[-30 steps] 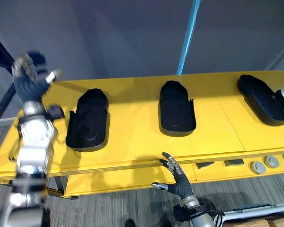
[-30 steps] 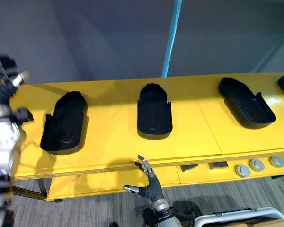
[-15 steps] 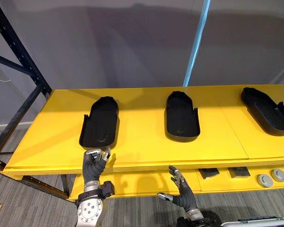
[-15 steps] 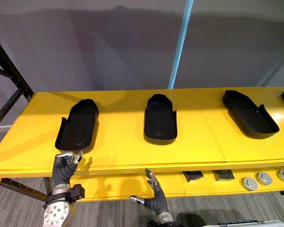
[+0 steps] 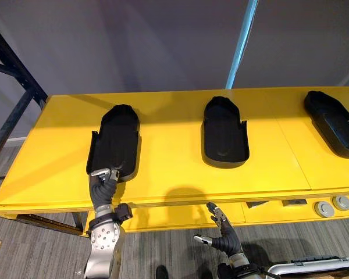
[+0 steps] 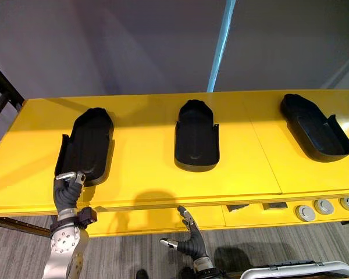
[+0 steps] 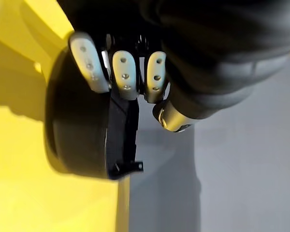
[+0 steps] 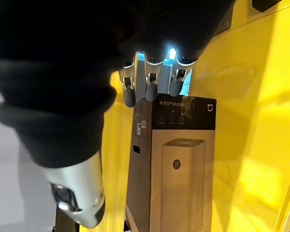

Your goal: Walk over and take plastic housings, then place them on the shelf

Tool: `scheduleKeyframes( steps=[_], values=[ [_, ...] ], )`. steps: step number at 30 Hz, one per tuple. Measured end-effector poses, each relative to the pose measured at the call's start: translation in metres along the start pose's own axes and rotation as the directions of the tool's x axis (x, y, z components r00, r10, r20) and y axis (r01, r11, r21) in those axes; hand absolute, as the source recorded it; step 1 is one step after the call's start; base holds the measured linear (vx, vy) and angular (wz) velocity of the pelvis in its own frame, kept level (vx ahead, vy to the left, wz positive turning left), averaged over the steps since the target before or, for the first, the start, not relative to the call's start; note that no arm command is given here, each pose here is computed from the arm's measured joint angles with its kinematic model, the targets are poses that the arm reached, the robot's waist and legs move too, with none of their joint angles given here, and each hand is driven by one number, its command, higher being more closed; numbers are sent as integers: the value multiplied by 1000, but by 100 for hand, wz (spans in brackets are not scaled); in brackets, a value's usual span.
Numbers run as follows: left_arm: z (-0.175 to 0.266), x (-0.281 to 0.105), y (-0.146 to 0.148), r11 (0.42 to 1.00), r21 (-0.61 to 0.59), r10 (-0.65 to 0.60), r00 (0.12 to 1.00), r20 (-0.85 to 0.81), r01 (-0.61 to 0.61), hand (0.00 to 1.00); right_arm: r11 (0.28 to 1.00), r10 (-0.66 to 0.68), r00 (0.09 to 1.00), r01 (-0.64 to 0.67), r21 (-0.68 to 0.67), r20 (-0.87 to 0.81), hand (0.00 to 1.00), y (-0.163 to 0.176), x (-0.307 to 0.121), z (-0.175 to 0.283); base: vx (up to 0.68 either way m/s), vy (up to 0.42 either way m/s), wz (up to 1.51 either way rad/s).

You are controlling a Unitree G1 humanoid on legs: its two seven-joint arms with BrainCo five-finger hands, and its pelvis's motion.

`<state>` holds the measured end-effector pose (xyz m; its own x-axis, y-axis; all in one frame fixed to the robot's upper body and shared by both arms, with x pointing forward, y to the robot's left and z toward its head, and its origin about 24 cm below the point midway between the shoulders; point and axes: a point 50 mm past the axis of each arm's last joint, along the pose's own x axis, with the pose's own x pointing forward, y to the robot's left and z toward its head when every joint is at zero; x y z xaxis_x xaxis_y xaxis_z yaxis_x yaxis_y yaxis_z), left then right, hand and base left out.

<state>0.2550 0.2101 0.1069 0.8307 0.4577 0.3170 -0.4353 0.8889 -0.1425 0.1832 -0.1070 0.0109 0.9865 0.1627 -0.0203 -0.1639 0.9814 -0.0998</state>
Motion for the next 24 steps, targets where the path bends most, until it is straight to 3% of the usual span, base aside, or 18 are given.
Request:
scheduleKeyframes(
  steps=[14, 15, 24],
  values=[
    [-7, 5, -1, 1000, 11, 13, 1000, -22, -13, 100, 1000, 8, 1000, -9, -17, -8, 0, -2, -2, -2, -13, -1, -1],
    [-7, 5, -1, 1000, 10, 11, 1000, -26, -11, 0, 1000, 8, 1000, -8, -16, -8, 0, -2, -2, -2, 0, 0, 0],
    [62, -48, -20, 962, -211, -125, 965, 229, 175, 0, 998, -48, 999, 49, -35, 20, 0, -17, 6, 3, -11, 0, -12]
  ],
)
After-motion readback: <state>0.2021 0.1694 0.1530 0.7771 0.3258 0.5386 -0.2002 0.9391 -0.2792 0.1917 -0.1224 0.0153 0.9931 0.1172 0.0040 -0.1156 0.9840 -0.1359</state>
